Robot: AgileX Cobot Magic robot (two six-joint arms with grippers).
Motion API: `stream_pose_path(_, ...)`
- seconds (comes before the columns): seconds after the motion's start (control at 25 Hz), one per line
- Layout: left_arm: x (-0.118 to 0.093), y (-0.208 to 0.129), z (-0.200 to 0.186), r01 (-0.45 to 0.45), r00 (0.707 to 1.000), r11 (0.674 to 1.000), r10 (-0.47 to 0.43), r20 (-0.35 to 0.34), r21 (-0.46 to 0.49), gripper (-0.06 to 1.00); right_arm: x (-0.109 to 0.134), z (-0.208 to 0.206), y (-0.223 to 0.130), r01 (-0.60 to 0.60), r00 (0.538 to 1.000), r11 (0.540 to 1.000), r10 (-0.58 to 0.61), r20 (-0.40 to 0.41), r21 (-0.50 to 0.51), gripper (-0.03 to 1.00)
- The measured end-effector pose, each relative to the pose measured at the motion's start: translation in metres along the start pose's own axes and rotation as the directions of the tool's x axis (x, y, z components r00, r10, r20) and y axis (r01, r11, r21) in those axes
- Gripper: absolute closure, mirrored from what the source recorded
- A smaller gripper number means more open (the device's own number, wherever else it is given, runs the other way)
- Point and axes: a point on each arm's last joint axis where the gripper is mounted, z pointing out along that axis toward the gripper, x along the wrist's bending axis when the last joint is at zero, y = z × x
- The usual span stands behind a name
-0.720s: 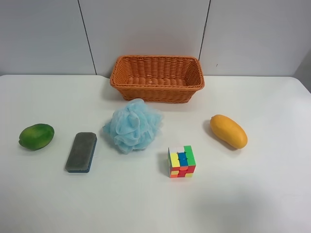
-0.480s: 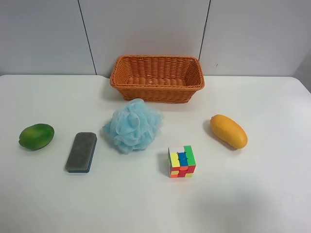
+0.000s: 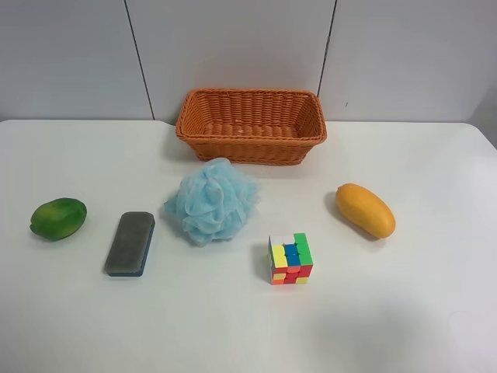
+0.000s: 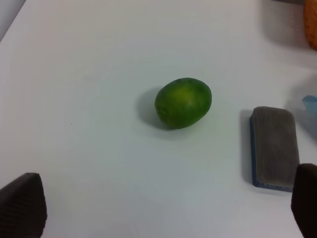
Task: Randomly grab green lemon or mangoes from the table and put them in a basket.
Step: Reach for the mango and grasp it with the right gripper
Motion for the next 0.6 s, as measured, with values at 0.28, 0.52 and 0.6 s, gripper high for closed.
stream_pose_path(0.28, 0.0, 0.0, 0.0, 0.0, 1.0, 1.0, 0.0, 0.0, 0.0, -0.05, 0.0, 0.004, 0.006, 0.001, 1.0, 0.999, -0.001, 0.004, 0.041, -0.02)
stream_pose_path(0.52, 0.0, 0.0, 0.0, 0.0, 1.0, 1.0, 0.0, 0.0, 0.0, -0.05, -0.004, 0.012, 0.065, 0.039, 0.996, 0.99, -0.05, 0.075, 0.138, -0.02)
stream_pose_path(0.6, 0.0, 0.0, 0.0, 0.0, 1.0, 1.0, 0.0, 0.0, 0.0, -0.05, -0.004, 0.02, 0.092, 0.061, 0.994, 0.984, -0.075, 0.081, 0.167, -0.02)
